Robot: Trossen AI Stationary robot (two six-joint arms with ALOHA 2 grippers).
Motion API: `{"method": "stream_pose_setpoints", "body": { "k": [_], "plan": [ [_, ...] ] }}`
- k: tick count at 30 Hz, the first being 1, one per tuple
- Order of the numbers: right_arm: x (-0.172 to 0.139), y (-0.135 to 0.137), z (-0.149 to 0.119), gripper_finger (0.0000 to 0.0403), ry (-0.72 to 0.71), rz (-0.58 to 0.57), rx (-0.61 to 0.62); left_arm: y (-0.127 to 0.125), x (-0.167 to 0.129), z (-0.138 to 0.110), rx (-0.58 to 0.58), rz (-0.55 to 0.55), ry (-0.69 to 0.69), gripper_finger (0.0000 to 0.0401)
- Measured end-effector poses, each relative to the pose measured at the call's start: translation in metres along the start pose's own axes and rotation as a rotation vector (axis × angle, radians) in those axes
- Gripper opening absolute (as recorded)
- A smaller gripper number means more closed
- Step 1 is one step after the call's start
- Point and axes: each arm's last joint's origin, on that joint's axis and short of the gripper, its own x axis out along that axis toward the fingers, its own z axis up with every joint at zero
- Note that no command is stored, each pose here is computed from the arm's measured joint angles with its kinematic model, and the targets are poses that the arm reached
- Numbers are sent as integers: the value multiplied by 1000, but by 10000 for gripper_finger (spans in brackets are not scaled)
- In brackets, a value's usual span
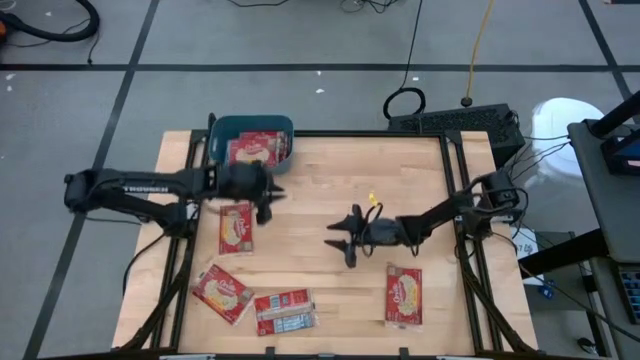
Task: Sort popcorn bags into baskets
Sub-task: Put the red popcorn bag into the blue bin
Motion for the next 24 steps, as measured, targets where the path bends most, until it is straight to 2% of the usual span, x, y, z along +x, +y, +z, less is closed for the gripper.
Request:
{"method": "stream_pose_setpoints", "body": {
  "k": [7,11,13,16,24],
  "plan": [
    [0,46,7,208,152,-13,-36,-73,-7,-8,69,-80,-143,90],
    [-12,72,13,208,166,-146,-102,-100,-17,-14,88,-121,-241,90],
    [-20,83,15,208,136,-192,-116,-111,-21,-20,95,-123,-279,90],
    [-34,98,13,208,128,-179,-92,-123,-24,-29,98,-152,-320,90],
    [-65,124,-11,208,236,-139,-65,-139,-23,-51,83,-212,-313,90]
  ]
}}
